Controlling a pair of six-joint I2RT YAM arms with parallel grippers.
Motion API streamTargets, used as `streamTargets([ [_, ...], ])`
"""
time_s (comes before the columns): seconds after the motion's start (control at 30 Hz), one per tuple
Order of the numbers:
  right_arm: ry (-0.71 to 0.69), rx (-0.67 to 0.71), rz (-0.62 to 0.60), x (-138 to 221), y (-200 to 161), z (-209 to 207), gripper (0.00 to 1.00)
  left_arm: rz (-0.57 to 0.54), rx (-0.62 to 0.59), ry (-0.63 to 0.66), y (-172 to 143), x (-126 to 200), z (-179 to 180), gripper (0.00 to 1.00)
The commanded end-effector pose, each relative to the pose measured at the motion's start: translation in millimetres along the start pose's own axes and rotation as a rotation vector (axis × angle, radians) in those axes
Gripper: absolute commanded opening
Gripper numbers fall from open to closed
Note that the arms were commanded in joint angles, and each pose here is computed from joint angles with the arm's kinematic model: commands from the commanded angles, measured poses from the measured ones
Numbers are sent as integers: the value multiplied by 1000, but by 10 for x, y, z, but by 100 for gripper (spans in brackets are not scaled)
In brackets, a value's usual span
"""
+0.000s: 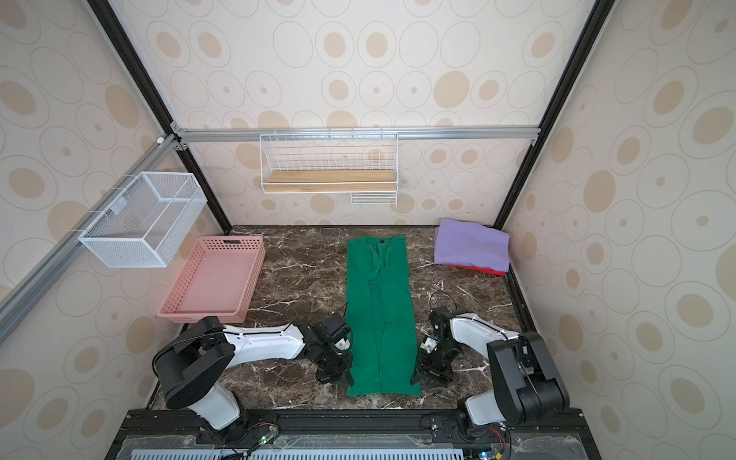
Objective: Fold and stack t-shirts
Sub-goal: Fold the T-shirt.
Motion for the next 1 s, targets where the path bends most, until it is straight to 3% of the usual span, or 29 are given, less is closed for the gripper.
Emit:
streamTargets([
  [0.0,11,-1,-1,-77,62,-19,43,22,5,112,-83,-22,218,0],
  [0.17,27,-17,1,-152,122,-21,37,25,-6,119,-104,8,222,0],
  [0.23,29,-17,2,-166,138,-17,17,26,-10,125,-113,32,221,0],
  [0.33,35,-12,3,-136,135,12,0,21,-16,132,-114,65,219,0],
  [0.6,48,33,-29,210,42,225,0,-9,-58,282,-95,382,232,0],
  [0.97,49,78,-54,464,107,424,0,-52,-95,327,5,576,109,0],
])
Point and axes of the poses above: each gripper's point midway between its finger pads, its own x axis back along the fingers, its own z axis along the line the jaws close on, y = z × x, the point moved 2 cm from there along x, back along the fingers, and after that the axes turned 4 degrees about -x, right-handed, at the moved point
